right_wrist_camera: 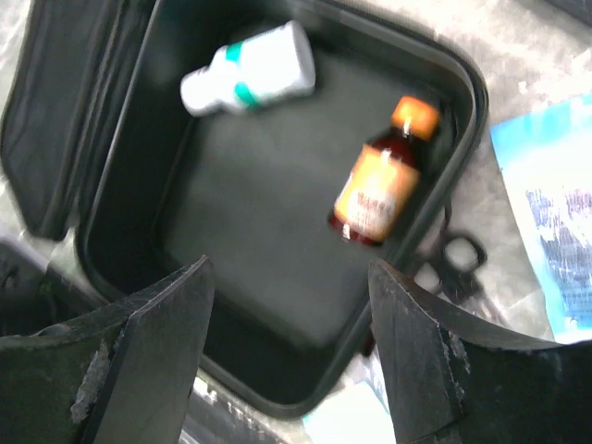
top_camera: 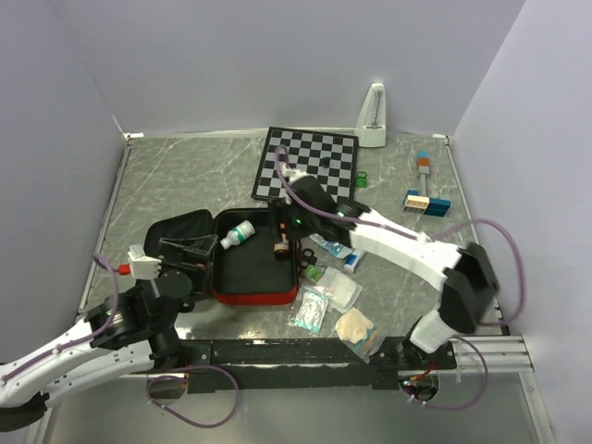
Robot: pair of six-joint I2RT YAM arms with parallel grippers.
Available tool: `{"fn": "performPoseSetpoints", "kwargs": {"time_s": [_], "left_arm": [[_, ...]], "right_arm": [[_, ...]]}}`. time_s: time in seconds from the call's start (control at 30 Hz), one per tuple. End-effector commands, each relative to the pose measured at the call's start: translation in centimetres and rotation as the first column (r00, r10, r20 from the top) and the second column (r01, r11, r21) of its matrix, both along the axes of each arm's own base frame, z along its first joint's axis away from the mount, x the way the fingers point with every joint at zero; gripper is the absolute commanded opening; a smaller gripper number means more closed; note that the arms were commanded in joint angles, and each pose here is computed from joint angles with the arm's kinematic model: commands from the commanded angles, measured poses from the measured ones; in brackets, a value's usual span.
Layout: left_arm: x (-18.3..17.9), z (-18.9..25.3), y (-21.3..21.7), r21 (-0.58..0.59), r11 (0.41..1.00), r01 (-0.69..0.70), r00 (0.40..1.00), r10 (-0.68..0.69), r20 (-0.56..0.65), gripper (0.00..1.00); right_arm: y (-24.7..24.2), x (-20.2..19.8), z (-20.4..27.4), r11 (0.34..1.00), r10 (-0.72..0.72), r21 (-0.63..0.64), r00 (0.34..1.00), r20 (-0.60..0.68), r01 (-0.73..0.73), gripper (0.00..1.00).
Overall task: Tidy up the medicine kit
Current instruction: Place the pill bottle in the medicine box, then adjust the pill bottle in the medicine box.
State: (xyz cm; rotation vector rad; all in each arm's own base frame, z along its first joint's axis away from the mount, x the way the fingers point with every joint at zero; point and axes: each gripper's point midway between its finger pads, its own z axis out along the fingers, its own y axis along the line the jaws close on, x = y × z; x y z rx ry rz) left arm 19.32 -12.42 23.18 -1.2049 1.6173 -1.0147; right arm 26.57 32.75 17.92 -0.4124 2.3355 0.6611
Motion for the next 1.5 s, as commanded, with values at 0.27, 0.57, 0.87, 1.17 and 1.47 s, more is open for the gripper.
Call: {"fn": "performPoseSetpoints", "kwargs": {"time_s": [0.27,0.57,0.87,1.17,1.47], "left_arm": [[-2.1,1.6,5.0,0.069,0.998,-0.013,0.999,0.011,0.037,0.96],[-2.1,0.7,6.0,0.03,0.998,-0.046,0.997,0.045,0.062,0.96],[-2.2,0.8,6.3,0.029,0.998,-0.048,0.995,0.046,0.084,0.96],[-2.0,1.0,6.1,0.052,0.998,-0.047,0.995,0.042,0.085,0.96],[-2.0,1.2,5.9,0.06,0.997,-0.038,0.996,0.033,0.087,0.96]], "right_arm": [[0.3,5.4,-7.0,0.916,-0.126,-0.391,0.99,-0.065,0.09,0.73],[-0.4,5.6,-11.2,0.85,-0.168,-0.52,0.978,-0.12,0.082,0.73],[-1.7,4.9,-14.1,0.794,-0.164,-0.607,0.974,-0.16,0.034,0.72],[-2.0,5.0,-12.6,0.806,-0.16,-0.589,0.98,-0.116,0.061,0.46],[0.4,3.9,-5.5,0.89,0.062,-0.455,0.998,0.028,-0.043,0.29]]}}
